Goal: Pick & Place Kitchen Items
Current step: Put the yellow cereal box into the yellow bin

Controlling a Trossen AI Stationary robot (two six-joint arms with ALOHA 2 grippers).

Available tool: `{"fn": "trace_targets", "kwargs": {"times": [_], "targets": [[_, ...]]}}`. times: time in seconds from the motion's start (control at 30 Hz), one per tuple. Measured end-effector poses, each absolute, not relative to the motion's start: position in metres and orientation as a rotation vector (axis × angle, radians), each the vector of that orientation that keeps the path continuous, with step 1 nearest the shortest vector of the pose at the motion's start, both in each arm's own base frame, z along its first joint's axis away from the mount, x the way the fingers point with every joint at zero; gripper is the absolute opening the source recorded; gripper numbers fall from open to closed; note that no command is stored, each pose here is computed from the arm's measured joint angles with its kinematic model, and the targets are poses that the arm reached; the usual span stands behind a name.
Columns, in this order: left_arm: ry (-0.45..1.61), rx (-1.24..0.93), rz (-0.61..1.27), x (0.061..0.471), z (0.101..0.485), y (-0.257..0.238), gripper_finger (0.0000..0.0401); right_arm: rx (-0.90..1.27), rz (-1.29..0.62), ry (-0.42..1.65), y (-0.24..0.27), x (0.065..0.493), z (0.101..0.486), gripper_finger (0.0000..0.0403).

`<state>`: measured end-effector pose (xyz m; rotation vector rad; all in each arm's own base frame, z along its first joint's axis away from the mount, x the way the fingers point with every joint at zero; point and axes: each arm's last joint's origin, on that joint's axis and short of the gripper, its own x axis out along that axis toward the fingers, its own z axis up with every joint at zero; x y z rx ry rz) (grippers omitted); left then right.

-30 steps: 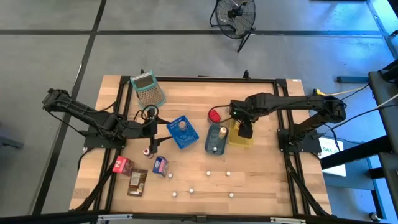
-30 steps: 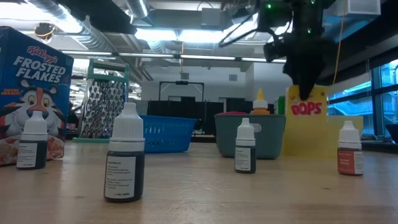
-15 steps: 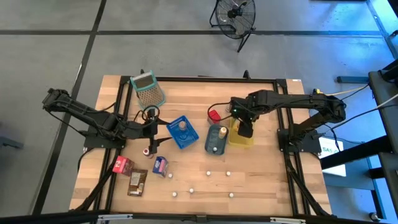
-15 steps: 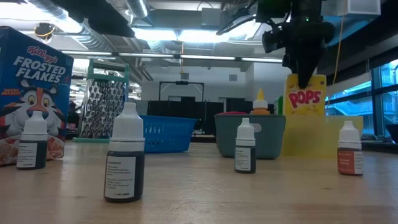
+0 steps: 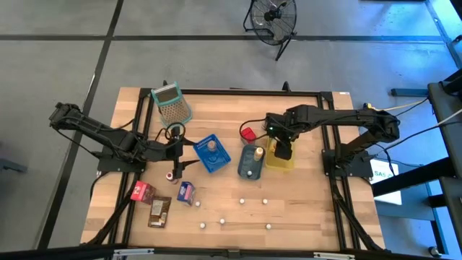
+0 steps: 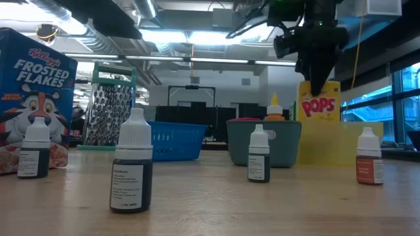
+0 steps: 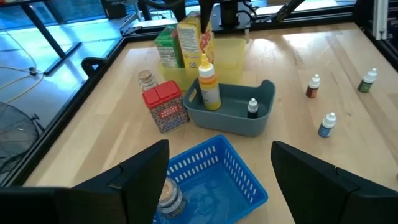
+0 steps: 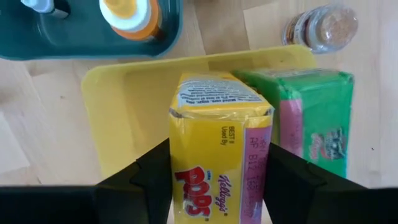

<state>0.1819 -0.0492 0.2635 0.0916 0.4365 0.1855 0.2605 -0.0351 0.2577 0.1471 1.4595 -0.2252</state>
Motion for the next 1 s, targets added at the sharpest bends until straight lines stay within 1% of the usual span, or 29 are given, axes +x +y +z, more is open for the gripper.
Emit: {"fn": "trace_targets", "kwargs": {"times": [0.57,1.0], "targets": [[0.444,0.085,0.181,0.182,0.263,-0.049,0.0279,0.100,-0.224,1.515,-0.037,0.270,0.242,0.0202],[0.447,0.084,0.182,0.181,0.263,-0.049,0.0279,0.101,-0.224,1.523,-0.037,0.270,0.241,0.0202]]}}
